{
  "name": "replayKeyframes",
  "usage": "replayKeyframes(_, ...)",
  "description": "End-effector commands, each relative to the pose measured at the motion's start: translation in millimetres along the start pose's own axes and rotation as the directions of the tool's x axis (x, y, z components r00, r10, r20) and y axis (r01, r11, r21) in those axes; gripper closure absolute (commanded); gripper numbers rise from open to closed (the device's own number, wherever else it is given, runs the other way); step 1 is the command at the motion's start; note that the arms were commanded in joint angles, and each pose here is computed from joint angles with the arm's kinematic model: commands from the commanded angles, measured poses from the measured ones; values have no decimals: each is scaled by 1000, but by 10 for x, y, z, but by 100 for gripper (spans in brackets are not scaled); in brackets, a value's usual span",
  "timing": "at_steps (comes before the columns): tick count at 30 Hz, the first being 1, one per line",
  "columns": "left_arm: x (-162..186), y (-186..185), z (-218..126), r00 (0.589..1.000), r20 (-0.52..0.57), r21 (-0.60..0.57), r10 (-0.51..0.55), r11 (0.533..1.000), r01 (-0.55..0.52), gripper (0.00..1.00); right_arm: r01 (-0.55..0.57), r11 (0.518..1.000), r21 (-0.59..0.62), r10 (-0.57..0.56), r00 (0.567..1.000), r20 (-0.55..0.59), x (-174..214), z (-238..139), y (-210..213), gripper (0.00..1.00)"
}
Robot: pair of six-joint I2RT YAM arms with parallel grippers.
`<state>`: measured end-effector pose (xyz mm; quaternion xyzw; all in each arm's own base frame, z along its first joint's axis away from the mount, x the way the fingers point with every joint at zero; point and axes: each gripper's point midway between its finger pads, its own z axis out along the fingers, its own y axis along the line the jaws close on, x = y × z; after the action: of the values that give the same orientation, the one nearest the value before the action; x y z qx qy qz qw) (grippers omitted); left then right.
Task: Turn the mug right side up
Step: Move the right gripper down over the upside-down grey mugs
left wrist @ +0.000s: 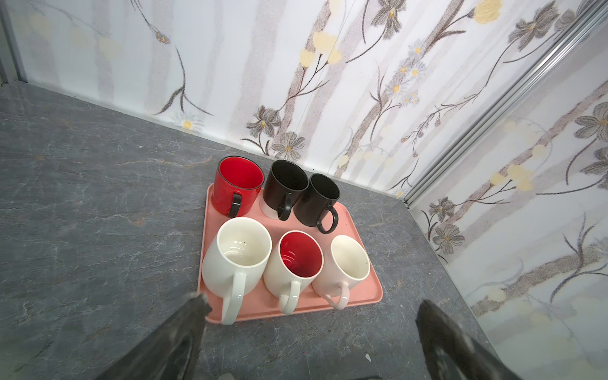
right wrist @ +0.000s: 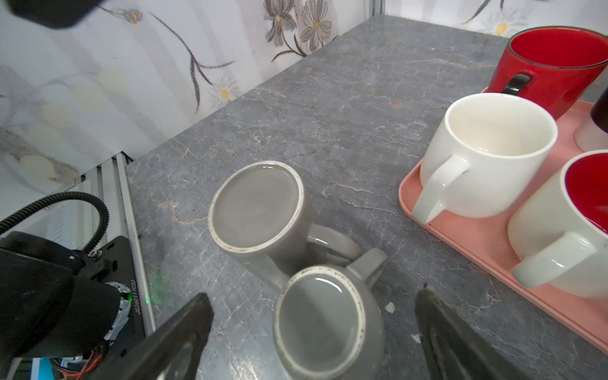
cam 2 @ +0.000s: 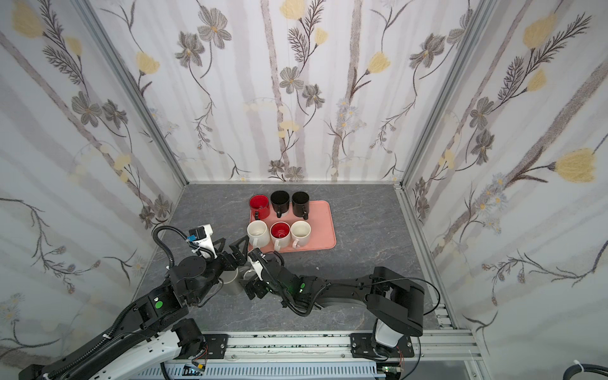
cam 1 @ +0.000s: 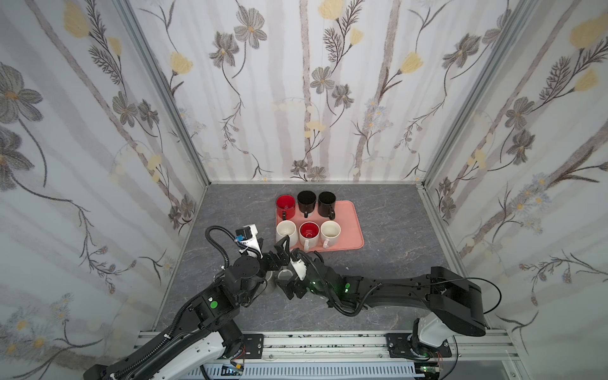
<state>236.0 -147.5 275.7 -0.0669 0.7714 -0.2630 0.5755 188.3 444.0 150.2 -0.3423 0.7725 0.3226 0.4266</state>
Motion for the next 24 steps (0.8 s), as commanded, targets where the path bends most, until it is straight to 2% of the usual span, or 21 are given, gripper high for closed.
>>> replayKeyframes(1, 11, 46, -4, 1000, 2, -16, 1, 1000, -1, 0, 71, 994, -82, -77, 994, -79, 63, 87, 116, 6)
replayKeyframes(4, 22, 70, -10, 1000, 0, -22, 4, 1000, -4, 0, 102, 994, -38, -106, 985, -138, 129, 172, 41, 8)
replayKeyframes(9, 27, 116, -43, 1000, 6, -26, 1, 1000, -1, 0, 111, 993, -27, -114, 978, -172, 205, 206, 32, 14)
replayKeyframes(16, -11, 141, -84, 1000, 23, -22, -4, 1000, 5, 0, 169, 982, 79, -146, 961, -233, 339, 290, -85, 20)
replayKeyframes(24, 16, 136, -83, 1000, 13, -12, -9, 1000, 9, 0, 148, 977, 155, -111, 967, -228, 375, 221, -221, 30)
